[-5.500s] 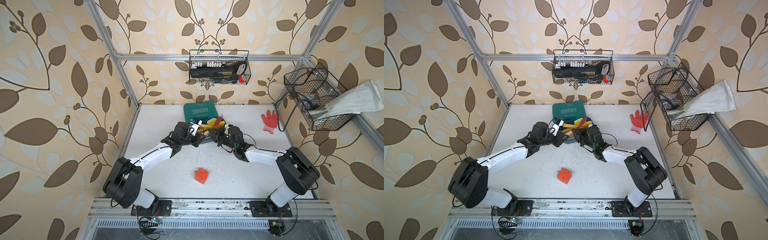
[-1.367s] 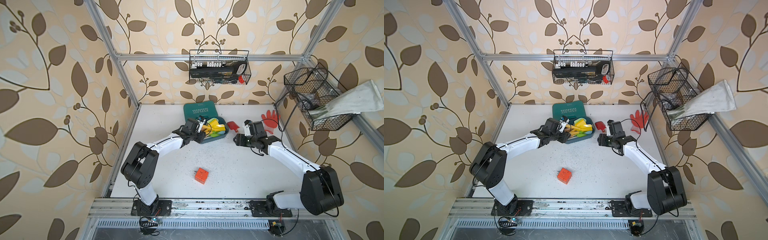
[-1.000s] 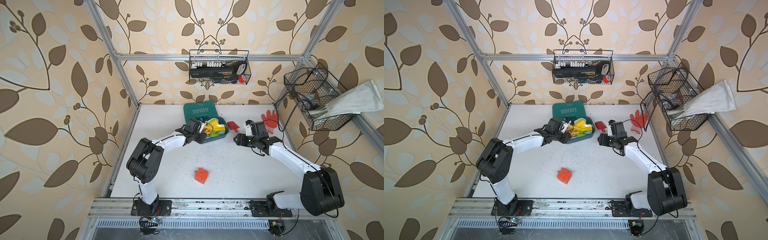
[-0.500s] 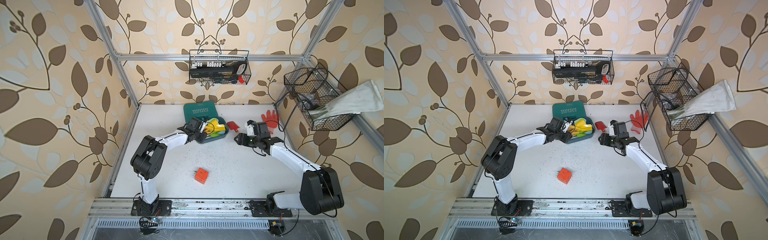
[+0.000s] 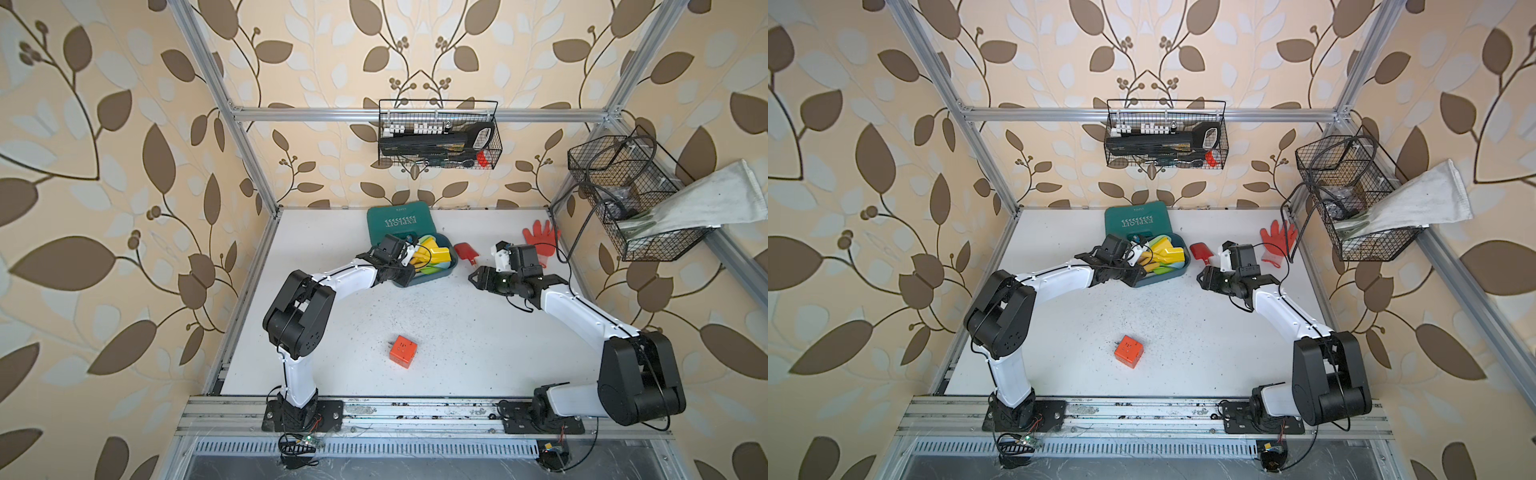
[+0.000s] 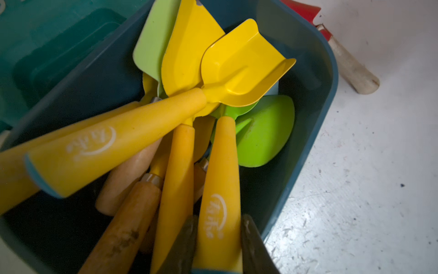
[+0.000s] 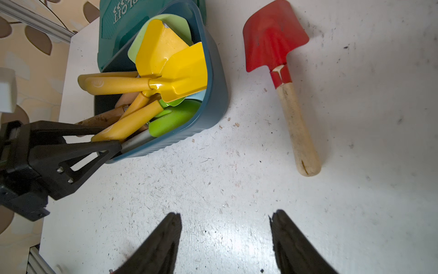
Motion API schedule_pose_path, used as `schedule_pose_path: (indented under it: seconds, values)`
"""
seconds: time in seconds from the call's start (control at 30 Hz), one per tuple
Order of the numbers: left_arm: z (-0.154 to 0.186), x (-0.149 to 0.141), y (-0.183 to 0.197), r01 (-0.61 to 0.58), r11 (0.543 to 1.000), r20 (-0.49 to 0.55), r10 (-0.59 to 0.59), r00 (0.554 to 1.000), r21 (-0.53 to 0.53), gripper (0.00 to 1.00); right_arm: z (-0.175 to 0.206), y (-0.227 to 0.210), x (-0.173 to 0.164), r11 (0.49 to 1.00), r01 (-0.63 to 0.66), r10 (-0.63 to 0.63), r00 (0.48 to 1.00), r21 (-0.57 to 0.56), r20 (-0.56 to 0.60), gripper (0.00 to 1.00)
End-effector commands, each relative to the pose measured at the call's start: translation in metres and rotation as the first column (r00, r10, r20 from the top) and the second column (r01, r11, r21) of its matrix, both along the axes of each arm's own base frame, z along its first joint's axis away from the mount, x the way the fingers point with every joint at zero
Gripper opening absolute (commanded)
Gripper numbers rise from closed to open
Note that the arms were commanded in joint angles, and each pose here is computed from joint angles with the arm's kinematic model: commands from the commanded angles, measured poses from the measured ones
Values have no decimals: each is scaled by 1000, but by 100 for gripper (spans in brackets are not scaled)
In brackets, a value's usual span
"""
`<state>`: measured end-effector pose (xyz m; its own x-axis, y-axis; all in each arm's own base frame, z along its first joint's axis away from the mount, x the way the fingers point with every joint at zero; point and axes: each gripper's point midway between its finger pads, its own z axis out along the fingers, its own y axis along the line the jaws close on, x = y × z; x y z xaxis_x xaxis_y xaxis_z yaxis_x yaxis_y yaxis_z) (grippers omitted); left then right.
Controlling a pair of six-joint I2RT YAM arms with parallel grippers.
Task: Take the shovel out of the storage box
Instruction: Pick up the shovel from the storage box.
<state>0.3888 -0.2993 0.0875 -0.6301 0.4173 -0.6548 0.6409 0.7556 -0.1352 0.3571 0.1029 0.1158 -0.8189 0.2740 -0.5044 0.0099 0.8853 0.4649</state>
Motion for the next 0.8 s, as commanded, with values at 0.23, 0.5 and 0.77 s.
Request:
schedule_pose_path:
  seconds: [0.23, 0.5, 0.77]
  values:
    - [32, -1, -9, 25, 994, 18, -23, 1000, -106, 4, -13, 3, -2, 999, -7, 8, 999, 39, -38, 63]
    - [47, -13, -16, 59, 982, 10, -58, 998, -177, 0, -17, 3, -1, 999, -6, 8, 999, 40, -49, 64]
    - [66, -21, -16, 56, 969, 20, -52, 998, -240, 0, -18, 4, -1, 999, -8, 11, 999, 46, -52, 63]
